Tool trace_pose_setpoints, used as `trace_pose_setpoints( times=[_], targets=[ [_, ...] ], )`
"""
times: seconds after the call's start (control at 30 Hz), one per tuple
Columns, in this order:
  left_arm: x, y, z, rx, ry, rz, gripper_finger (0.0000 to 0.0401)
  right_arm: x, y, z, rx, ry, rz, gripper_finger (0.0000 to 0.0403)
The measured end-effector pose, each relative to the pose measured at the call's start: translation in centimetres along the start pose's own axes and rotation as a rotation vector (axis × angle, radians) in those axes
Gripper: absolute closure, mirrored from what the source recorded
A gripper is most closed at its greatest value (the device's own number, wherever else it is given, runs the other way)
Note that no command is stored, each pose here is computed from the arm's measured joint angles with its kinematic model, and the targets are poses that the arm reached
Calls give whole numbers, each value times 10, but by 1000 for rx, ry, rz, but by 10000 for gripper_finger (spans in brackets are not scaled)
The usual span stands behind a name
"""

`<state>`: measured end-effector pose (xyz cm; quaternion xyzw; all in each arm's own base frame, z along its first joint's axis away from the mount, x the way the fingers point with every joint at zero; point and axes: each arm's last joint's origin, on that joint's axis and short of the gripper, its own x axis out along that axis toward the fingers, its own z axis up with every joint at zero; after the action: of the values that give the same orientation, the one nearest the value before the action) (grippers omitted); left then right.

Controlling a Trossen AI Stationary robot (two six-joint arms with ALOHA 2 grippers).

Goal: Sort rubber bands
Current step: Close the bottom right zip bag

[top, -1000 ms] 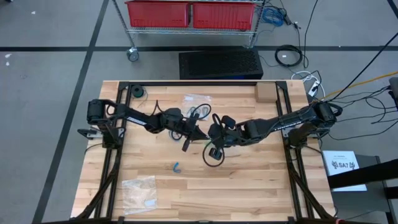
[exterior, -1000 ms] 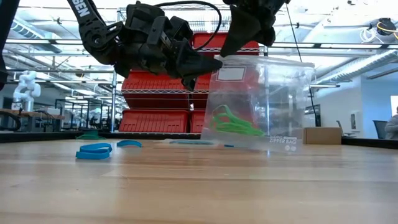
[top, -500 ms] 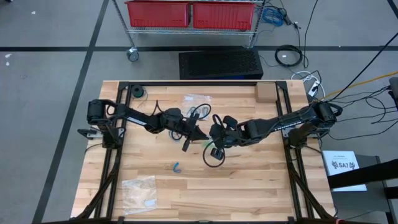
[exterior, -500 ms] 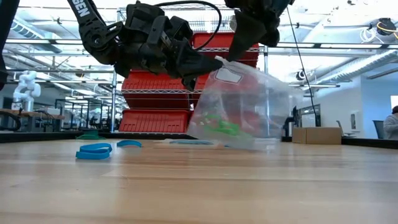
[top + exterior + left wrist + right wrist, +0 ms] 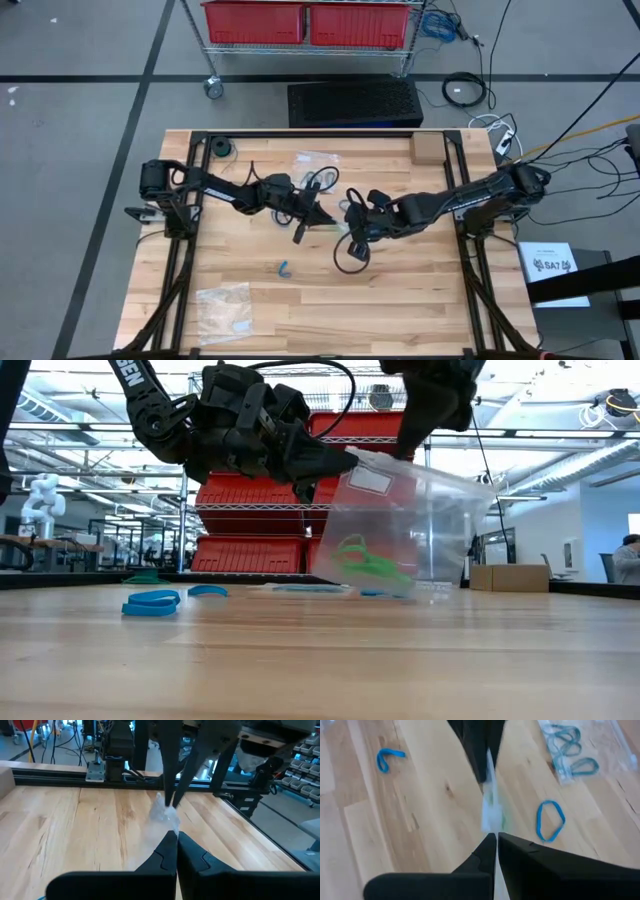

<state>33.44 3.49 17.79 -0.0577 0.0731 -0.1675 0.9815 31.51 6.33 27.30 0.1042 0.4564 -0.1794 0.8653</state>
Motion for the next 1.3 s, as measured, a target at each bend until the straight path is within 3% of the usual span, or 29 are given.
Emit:
trace_pose_setpoints(
  times=[0.3, 0.67, 0.83, 1.1, 1.3],
  targets=[
    [0, 0, 1, 2, -4, -1, 401, -14, 0, -5, 29, 4, 4, 387],
    [0, 0, 0, 0, -3, -1, 401, -10, -6, 7, 23, -58, 22, 274],
    [0, 0, 0, -2, -3, -1, 401, -5, -16, 13, 17, -49, 19, 250],
    [0, 0, 0, -2, -2, -1, 401, 8, -18, 15, -15, 9, 67, 278],
    [0, 0, 0, -2, -1, -1, 401, 8, -18, 15, -28, 12, 65, 342]
  ],
)
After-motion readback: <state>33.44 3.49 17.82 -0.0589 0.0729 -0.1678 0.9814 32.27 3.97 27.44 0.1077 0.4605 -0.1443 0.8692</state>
